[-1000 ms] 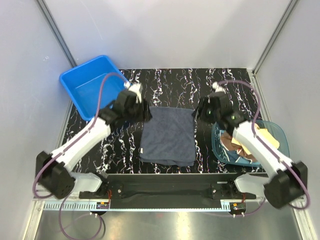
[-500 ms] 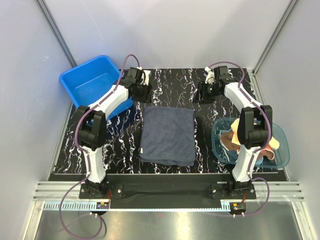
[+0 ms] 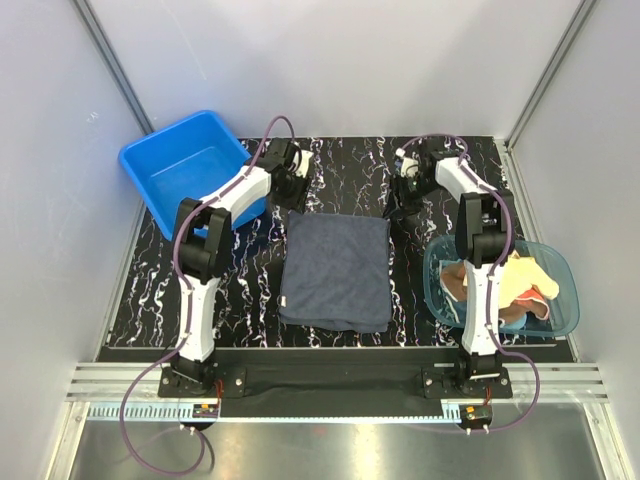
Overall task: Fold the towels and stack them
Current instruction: Fold the towel
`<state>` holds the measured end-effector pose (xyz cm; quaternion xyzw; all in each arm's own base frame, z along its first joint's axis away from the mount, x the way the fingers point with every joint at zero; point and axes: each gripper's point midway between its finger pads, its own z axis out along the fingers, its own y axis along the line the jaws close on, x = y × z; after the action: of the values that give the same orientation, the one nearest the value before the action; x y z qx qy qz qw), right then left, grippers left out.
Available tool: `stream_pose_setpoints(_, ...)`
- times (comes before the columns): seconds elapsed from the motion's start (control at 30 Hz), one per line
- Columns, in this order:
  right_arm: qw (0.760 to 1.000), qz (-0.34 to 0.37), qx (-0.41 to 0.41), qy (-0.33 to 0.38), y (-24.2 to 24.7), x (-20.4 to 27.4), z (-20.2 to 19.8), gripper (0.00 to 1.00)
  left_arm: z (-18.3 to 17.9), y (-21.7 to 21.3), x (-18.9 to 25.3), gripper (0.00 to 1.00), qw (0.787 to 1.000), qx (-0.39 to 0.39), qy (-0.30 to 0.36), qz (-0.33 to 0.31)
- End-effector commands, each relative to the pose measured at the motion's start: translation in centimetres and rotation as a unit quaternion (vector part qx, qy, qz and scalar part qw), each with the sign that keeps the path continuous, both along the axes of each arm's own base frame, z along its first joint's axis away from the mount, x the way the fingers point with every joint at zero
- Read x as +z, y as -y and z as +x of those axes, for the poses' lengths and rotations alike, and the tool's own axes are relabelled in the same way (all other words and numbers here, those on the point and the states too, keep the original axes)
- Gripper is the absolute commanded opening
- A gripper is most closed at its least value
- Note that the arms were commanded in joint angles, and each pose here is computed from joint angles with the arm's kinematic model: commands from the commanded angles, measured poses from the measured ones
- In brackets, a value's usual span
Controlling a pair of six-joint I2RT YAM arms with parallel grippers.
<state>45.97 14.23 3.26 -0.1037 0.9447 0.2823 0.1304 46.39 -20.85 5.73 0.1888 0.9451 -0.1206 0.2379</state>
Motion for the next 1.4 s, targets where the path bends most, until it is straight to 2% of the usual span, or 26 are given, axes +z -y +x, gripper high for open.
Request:
stream_pose_setpoints(0.0,1.0,0.002,0.02,0.002,0.5,0.6,0.0,0.5,1.7,-0.1,2.0,0.5,0.999,-0.017,0.041,0.009)
stream_pose_setpoints(0.3,0.999,0.025,0.033,-0.017,0.4,-0.5,-0.5,0.36,1.9,-1.1,1.1,0.5,0.999,-0.028,0.033,0.032)
stream_pose_setpoints(0.53,0.998,0.044,0.042,-0.023,0.1,-0.7,-0.1,0.4,2.3,-1.6,0.7,0.5,0.998,-0.041,0.027,0.04)
stream_pose_setpoints(0.73,0.996,0.059,0.056,-0.035,-0.3,-1.0,-0.7,0.4,2.3,-1.1,0.0,0.49,0.998,-0.061,0.014,0.027)
stream_pose_setpoints(1.0,0.995,0.059,0.064,-0.047,-0.2,-1.8,-1.2,0.38,2.2,-1.5,-1.9,0.47,0.997,-0.058,-0.007,0.041)
stream_pose_setpoints(1.17,0.995,0.056,0.063,-0.05,-0.1,-2.2,-1.1,0.35,2.3,-1.5,-2.1,0.45,0.997,-0.061,-0.005,0.043)
stream_pose_setpoints(1.37,0.996,0.052,0.063,-0.046,-0.1,-2.0,-0.9,0.27,2.3,-1.0,-2.5,0.35,0.997,-0.066,-0.01,0.031)
